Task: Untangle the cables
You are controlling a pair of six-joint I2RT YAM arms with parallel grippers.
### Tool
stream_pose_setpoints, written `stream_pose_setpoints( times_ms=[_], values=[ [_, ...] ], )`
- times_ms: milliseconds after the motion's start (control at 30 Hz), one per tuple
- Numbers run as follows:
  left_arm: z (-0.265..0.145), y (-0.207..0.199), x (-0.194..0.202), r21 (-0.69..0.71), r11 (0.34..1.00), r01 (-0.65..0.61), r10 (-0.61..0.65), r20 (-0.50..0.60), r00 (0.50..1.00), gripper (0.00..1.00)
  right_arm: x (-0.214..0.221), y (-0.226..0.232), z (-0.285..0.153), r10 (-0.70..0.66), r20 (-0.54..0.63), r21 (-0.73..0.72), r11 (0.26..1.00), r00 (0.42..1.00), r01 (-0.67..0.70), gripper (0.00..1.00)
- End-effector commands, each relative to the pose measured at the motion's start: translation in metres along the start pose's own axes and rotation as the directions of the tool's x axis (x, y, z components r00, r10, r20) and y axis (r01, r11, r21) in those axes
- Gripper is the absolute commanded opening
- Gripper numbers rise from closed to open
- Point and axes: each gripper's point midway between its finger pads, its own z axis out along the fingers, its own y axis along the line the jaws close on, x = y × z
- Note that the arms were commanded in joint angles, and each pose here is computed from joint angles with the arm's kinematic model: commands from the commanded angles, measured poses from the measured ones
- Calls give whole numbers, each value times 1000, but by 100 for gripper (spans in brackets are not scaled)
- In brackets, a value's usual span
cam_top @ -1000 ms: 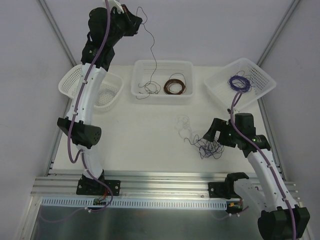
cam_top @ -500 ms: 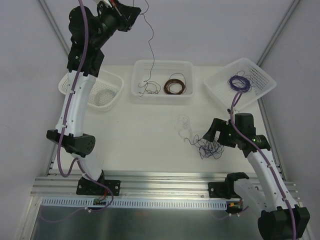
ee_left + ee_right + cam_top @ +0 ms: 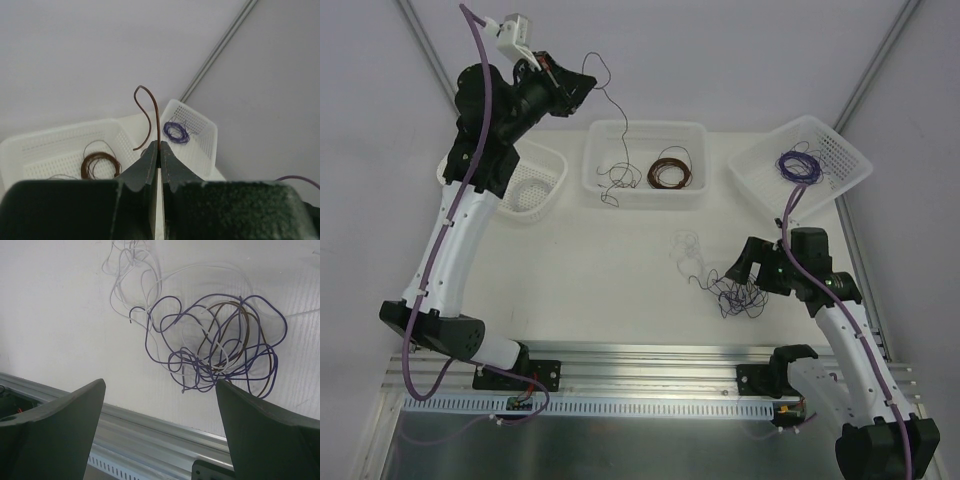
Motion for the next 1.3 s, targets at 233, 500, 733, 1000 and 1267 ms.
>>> stream_pose_setpoints(
  times_ms=[233, 500, 733, 1000, 1267],
  values=[
    [-24, 21, 55, -61, 997, 47, -53, -104, 993, 0, -1, 7, -4, 8, 22, -35, 999, 1000, -7, 97],
    [-31, -17, 5, 34, 999, 29, -29, -17, 999, 0, -1, 7, -4, 10, 21, -34, 999, 1000, -9, 97],
    [-8, -31, -48, 64, 997, -36, 29, 97, 995, 0, -2, 7, -2, 14, 19, -34, 999, 1000, -13, 97],
    [49, -2, -70, 2, 996, -86, 84, 179, 980, 0, 0, 4, 1, 11, 7, -23, 1000, 1000, -11, 97],
    [112, 79, -9, -132, 982, -138, 152, 107, 982, 0, 4, 1, 5, 7, -13, -17, 1000, 1000, -7, 97]
  ],
)
